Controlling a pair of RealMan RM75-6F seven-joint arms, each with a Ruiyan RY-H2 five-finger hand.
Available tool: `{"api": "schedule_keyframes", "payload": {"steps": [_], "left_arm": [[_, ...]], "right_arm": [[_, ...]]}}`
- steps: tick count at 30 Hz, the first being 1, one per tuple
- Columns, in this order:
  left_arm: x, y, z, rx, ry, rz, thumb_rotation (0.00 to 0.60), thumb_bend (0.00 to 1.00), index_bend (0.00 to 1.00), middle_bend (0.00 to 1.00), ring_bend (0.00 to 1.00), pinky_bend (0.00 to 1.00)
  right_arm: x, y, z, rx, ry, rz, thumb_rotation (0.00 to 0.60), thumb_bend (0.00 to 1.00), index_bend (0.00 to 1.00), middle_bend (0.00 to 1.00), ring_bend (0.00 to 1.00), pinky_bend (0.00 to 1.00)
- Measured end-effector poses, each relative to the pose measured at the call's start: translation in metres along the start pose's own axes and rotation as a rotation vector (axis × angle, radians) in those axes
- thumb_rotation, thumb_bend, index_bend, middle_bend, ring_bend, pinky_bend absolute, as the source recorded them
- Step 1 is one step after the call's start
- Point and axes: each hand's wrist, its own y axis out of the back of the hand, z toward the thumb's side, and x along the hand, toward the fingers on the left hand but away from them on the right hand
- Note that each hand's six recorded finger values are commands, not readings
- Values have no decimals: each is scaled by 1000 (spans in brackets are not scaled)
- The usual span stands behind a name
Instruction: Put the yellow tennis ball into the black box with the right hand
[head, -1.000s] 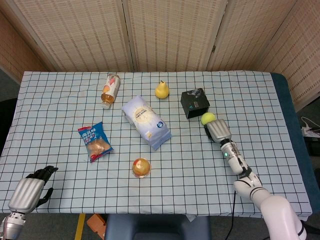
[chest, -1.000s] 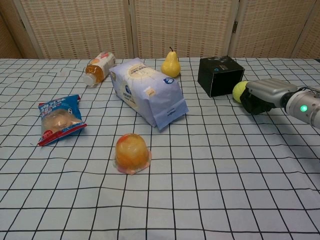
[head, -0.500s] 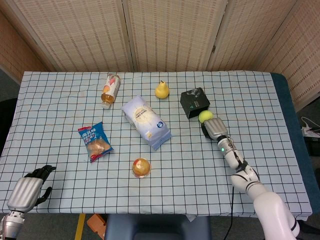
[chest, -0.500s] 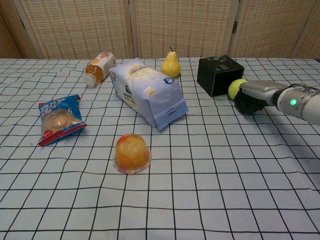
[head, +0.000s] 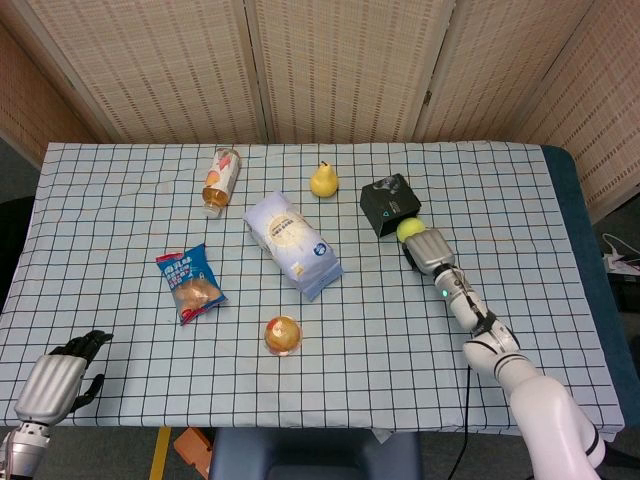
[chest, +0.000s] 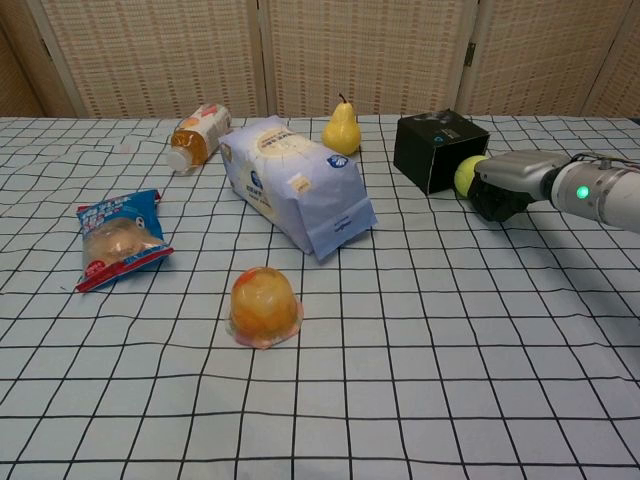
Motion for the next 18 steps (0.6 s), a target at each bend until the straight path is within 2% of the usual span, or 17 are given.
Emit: {"api": "schedule_keyframes", "payload": {"steps": [4, 6, 8, 12, 15, 18], "left_arm": [[1, 0, -1, -2, 2, -1, 600, 425, 208, 180, 231, 425], [1, 0, -1, -3, 2, 1, 600, 425, 208, 180, 231, 426], [0, 1, -1, -4, 2, 3, 600, 425, 208, 181, 231, 426], [0, 1, -1, -6, 2, 3, 600, 425, 208, 181, 231, 426], [0, 2, -1, -7, 0, 5, 600, 425, 208, 181, 231, 426], [0, 2, -1, -7, 0, 5, 600, 424, 207, 181, 231, 425]], "right_arm": [[-1, 5, 1, 77, -1, -39, 600, 883, 939, 909, 669, 999], [-1, 5, 1, 102, -6, -47, 600, 865, 880, 855, 626, 974], [-2, 4, 2, 103, -13, -47, 600, 810, 806, 779, 571, 922], [-1, 2, 4, 87, -8, -46, 600, 623, 658, 630, 450, 813], [0, 2, 5, 68, -1, -48, 600, 544, 566, 545, 376, 749], [1, 2, 7, 35, 7, -51, 600, 511, 492, 485, 320, 680]]}}
